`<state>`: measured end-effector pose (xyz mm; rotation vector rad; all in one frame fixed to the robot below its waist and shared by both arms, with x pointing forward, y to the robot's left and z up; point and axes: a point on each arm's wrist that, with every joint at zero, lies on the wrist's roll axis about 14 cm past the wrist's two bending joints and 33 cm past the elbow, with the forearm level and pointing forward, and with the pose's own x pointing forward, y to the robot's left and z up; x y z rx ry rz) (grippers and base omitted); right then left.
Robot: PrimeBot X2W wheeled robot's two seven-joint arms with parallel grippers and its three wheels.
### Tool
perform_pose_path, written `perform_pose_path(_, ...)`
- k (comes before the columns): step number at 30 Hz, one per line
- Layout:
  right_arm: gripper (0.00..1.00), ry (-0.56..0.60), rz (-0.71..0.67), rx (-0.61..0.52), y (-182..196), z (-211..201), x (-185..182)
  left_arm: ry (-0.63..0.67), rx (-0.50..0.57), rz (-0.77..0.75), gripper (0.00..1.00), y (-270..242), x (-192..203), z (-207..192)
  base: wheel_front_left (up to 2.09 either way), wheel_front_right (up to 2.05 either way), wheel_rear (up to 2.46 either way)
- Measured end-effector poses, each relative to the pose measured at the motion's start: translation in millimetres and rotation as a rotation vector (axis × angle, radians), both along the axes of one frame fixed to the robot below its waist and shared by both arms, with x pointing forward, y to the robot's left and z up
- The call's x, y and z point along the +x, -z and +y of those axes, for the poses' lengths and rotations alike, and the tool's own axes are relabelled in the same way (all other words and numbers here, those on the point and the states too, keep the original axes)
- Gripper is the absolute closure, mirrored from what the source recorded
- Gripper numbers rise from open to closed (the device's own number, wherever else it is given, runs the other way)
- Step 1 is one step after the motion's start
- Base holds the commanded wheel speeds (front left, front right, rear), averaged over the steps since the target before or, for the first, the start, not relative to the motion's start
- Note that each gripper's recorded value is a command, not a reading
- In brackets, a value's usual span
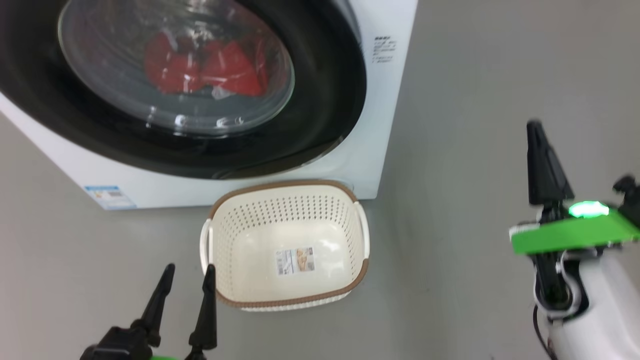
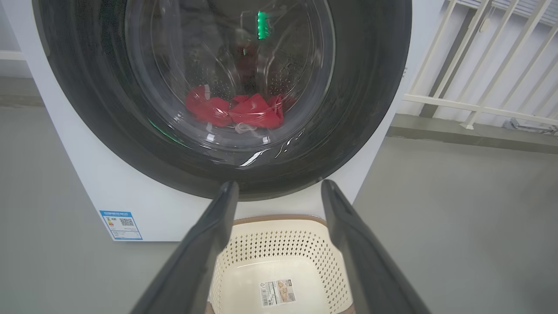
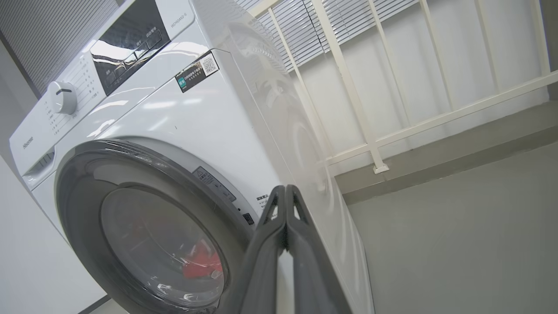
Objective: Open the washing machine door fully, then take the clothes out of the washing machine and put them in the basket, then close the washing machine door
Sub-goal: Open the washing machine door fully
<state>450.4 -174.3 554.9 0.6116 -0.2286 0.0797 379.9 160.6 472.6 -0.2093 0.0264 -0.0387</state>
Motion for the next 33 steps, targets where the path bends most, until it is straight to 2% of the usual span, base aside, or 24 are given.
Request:
perform_pose_path(16,1.00,-0.287,-0.070,0.118,-36,53,95,-0.040,-0.029,0.010,0.00,7,33,9,0.00,0.00,0.00)
perform_pose_path(24,1.00,-0.477,0.014,0.256,-35,87,128,-0.059,-0.035,0.036,0.00,20,46,15,0.00,0.00,0.00)
perform_pose_path(33,1.00,-0.724,0.146,0.393,-34,124,142,-0.069,-0.038,0.079,0.00,36,49,18,0.00,0.00,0.00)
